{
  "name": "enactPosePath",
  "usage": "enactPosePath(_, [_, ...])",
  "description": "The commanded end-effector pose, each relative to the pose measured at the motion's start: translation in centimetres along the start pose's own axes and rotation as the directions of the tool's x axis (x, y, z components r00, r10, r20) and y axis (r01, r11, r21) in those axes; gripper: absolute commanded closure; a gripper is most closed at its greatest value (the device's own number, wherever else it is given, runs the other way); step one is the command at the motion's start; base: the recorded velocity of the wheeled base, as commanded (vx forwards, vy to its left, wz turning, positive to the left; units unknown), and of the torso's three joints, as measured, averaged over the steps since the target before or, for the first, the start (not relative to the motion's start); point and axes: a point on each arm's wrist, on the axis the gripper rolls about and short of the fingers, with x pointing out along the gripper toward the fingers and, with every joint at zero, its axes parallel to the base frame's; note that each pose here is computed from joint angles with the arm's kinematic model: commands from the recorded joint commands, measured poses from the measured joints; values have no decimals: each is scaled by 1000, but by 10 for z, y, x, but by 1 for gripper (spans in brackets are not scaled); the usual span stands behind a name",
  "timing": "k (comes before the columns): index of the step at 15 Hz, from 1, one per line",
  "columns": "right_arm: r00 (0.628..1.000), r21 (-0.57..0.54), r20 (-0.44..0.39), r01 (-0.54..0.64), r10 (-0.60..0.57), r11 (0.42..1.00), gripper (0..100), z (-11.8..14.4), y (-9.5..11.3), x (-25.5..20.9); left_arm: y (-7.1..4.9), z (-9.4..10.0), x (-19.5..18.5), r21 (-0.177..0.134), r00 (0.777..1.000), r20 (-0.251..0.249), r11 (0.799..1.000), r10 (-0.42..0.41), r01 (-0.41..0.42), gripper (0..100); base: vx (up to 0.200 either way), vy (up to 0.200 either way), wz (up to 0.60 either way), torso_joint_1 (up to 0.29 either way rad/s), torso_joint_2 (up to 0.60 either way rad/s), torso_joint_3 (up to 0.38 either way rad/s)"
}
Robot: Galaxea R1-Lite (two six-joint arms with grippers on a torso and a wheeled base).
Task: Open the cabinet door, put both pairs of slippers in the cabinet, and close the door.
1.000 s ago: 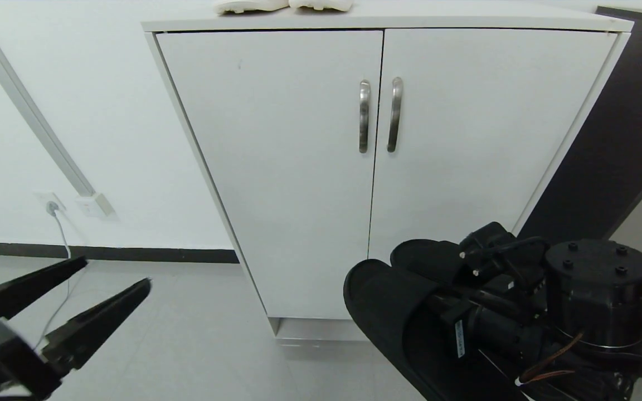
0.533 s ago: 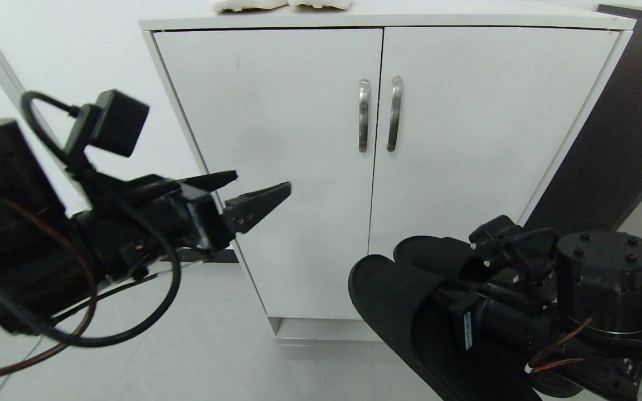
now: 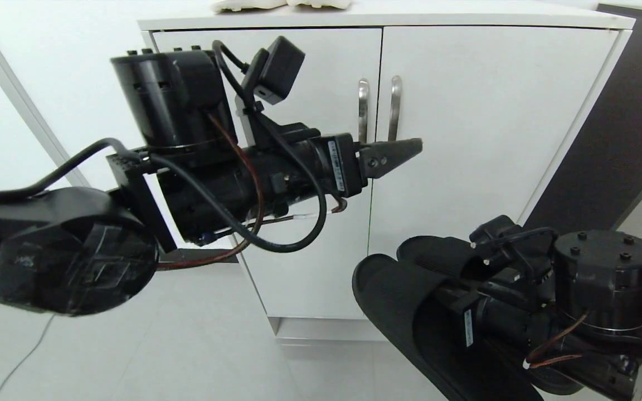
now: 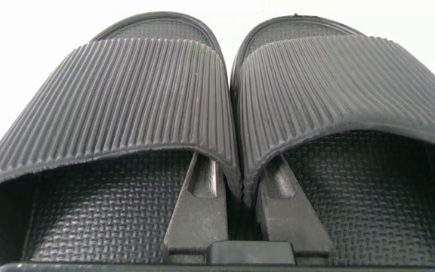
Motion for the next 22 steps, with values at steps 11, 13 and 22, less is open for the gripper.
enactPosePath(11, [1000,-26,-20,2,-2,1000,100,-6,-1,-2,45,16,65,-124,999,22,991,-40,42,0,0,0,0,0,0,0])
enactPosePath(13, [1000,-28,-21,0,-1,1000,100,-7,-1,-2,50,14,70,-104,999,29,994,-20,22,0,0,0,0,0,0,0])
enactPosePath(22, [999,-42,-32,-1,0,999,100,-10,-1,-3,55,16,79,-68,999,35,998,14,-11,100,0,0,0,0,0,0])
